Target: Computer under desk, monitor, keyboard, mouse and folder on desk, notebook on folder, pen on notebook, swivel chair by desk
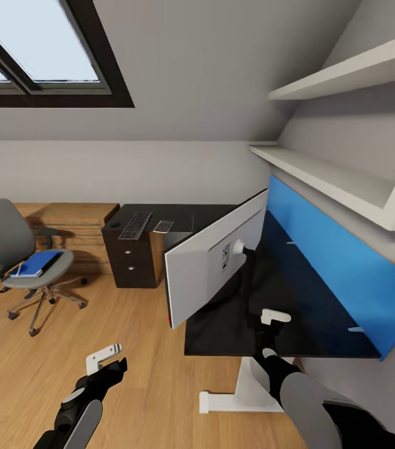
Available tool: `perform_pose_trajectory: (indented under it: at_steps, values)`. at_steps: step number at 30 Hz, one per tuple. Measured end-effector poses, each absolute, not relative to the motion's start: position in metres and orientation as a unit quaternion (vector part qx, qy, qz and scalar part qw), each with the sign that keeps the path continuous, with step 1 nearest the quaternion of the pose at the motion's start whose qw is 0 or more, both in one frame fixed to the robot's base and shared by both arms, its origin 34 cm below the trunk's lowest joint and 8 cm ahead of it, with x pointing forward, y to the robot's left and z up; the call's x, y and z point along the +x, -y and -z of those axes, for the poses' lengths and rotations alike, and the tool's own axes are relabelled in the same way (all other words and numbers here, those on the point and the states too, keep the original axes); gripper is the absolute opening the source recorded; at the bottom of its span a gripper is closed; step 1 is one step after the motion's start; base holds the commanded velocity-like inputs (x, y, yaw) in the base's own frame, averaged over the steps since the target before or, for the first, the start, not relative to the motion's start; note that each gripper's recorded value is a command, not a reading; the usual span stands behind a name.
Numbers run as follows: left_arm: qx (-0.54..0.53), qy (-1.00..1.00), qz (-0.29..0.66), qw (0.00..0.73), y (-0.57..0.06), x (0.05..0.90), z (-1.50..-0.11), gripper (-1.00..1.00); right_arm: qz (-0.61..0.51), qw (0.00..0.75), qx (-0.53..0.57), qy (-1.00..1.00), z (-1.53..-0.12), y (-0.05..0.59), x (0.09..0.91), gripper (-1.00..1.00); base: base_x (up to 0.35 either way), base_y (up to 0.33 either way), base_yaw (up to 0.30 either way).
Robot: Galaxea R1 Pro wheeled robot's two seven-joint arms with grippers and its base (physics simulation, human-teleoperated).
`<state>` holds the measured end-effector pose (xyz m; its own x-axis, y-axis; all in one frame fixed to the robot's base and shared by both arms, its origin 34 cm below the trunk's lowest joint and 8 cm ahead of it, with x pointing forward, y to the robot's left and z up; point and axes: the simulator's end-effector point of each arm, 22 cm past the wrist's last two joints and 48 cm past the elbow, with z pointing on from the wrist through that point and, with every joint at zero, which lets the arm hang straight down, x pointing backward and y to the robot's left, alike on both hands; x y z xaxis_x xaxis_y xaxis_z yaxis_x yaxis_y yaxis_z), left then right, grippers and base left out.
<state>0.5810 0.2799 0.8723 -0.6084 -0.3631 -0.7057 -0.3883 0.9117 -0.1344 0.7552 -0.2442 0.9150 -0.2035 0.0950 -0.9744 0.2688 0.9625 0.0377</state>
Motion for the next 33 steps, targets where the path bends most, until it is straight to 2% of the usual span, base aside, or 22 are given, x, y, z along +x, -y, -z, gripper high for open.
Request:
perform_pose_trajectory:
  at_steps: [10, 33]
  values:
    - [-0.209, -0.897, -0.016, 0.390, -0.280, 0.581, -0.873, 1.00, 0.079, 0.532, 0.096, -0.837, -0.873, 0.241, 0.743, 1.00, 0.082, 0.007, 0.000]
    - [-0.209, -0.897, -0.015, 0.390, -0.278, 0.581, -0.873, 1.00, 0.102, 0.522, 0.097, -0.841, -0.870, 0.274, 0.742, 1.00, 0.202, 0.019, 0.000]
